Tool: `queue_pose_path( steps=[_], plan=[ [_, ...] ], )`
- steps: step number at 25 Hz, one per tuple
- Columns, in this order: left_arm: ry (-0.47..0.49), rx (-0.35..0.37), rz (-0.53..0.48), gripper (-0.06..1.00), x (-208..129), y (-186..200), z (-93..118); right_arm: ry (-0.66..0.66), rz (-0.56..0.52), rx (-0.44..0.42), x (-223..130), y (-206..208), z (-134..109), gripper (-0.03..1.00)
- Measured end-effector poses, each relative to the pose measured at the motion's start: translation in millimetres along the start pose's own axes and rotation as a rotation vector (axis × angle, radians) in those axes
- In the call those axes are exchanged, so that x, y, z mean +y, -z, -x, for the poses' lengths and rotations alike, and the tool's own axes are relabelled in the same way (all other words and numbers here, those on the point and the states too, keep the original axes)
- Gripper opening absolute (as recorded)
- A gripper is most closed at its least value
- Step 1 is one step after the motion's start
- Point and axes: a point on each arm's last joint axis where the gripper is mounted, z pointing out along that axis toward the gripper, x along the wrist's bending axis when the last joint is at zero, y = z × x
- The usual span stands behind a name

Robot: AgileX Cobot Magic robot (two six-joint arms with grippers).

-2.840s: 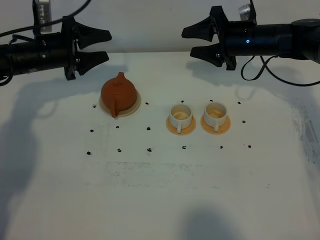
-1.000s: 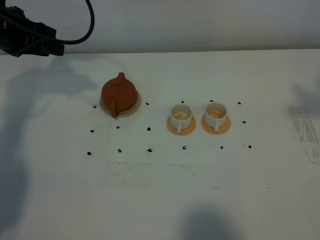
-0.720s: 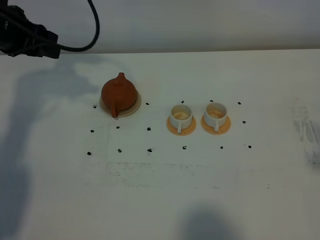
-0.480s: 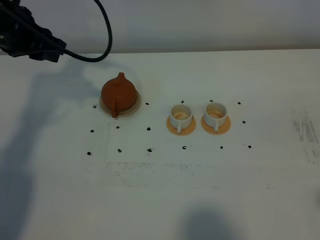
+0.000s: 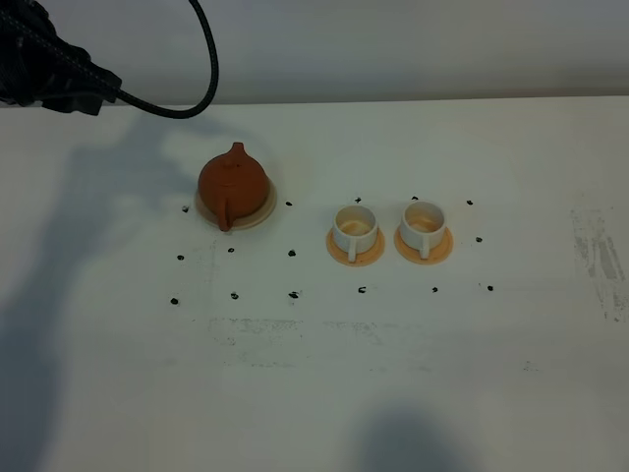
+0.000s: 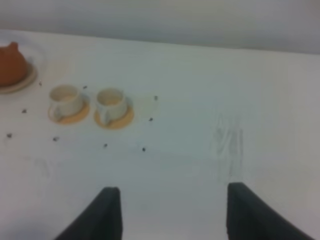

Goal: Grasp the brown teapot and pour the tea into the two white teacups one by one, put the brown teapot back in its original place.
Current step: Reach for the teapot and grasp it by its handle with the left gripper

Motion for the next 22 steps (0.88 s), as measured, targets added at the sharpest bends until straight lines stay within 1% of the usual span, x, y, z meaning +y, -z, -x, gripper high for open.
queue_pose_path(
  steps=[5,8,14,20,22],
  plan=[
    [0.000,-0.003,-0.016,0.33,-1.3,0.0,0.9,-0.007,-0.017,0.001,-20.0,-5.0,-0.8,0.49],
    [0.000,-0.001,-0.026,0.32,-2.2,0.0,0.7,-0.015,-0.058,0.005,-32.1,-13.6,-1.1,0.49],
    [0.002,-0.009,-0.065,0.32,-5.8,0.2,1.7,-0.020,-0.063,0.005,-33.5,-14.8,-1.1,0.48],
    [0.002,-0.012,-0.080,0.32,-7.1,0.3,2.0,-0.020,-0.064,0.004,-33.5,-14.8,-1.1,0.48],
    [0.006,-0.015,-0.080,0.32,-7.0,0.3,2.3,-0.031,-0.063,-0.009,-33.4,-14.9,-1.6,0.48]
  ],
)
